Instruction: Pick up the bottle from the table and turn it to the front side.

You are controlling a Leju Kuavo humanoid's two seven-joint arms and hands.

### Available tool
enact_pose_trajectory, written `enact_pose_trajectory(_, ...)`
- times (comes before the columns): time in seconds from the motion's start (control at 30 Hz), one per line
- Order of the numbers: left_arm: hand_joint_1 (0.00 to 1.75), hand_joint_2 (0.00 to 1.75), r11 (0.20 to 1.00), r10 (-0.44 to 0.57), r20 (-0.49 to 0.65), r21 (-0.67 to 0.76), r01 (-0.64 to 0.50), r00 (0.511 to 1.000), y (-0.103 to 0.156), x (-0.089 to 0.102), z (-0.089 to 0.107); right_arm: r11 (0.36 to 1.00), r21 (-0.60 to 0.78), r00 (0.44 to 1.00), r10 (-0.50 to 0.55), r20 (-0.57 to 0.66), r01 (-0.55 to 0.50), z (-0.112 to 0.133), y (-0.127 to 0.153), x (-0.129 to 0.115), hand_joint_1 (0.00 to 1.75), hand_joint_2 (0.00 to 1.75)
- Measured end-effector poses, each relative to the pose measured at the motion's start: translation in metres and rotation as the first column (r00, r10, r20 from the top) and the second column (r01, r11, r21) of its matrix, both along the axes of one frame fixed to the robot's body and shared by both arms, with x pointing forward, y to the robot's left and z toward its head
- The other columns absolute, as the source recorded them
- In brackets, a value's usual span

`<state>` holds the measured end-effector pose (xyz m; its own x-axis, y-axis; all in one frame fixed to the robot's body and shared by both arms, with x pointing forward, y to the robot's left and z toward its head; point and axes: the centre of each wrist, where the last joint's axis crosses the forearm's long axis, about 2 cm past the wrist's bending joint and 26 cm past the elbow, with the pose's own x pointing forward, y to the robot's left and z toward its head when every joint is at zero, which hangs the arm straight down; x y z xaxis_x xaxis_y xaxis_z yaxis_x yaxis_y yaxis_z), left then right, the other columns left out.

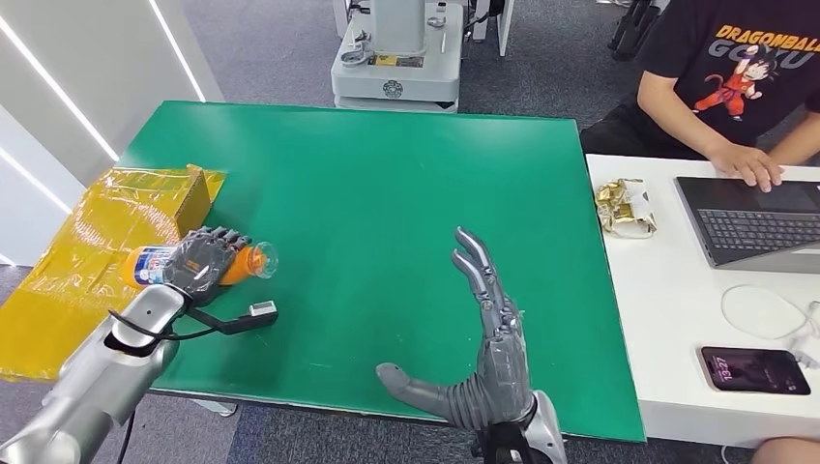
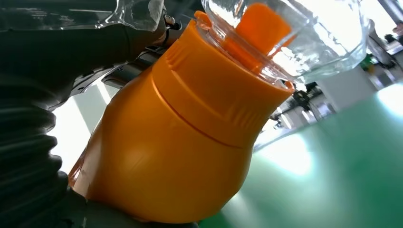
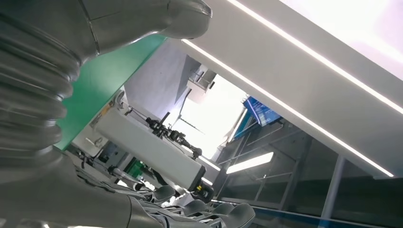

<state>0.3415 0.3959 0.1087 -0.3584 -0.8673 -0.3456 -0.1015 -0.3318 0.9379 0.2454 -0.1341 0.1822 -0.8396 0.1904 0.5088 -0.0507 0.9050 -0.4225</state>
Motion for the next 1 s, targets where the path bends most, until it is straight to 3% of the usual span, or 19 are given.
enact_pose_trajectory(0.4, 1.75, 1.75, 0.995, 0.036, -0.19, 0.095, -0.018, 0.981, 0.013, 0.027, -0.008, 0.998, 0.008, 0.998, 0.064, 0.01, -0.064, 0.006, 0.006, 0.008, 0.0, 1.75)
enact_pose_trajectory(0.43, 1.68, 1.75, 0.995, 0.044, -0.198, 0.093, -0.026, 0.979, 0.015, 0.027, -0.009, 0.998, 0.009, 0.998, 0.068, 0.01, -0.068, 0.006, 0.007, 0.009, 0.0, 1.75)
enact_pose_trajectory(0.57, 0.02, 1.75, 0.994, 0.086, -0.205, 0.09, -0.069, 0.975, 0.022, 0.025, -0.014, 0.996, 0.016, 0.996, 0.086, 0.013, -0.086, 0.008, 0.009, 0.013, 0.0, 1.75)
enact_pose_trajectory(1.0, 0.0, 1.75, 0.977, 0.199, -0.208, 0.124, -0.176, 0.958, 0.046, 0.007, -0.024, 0.992, 0.01, 0.992, 0.127, -0.015, -0.127, 0.003, 0.013, 0.023, 0.0, 1.75)
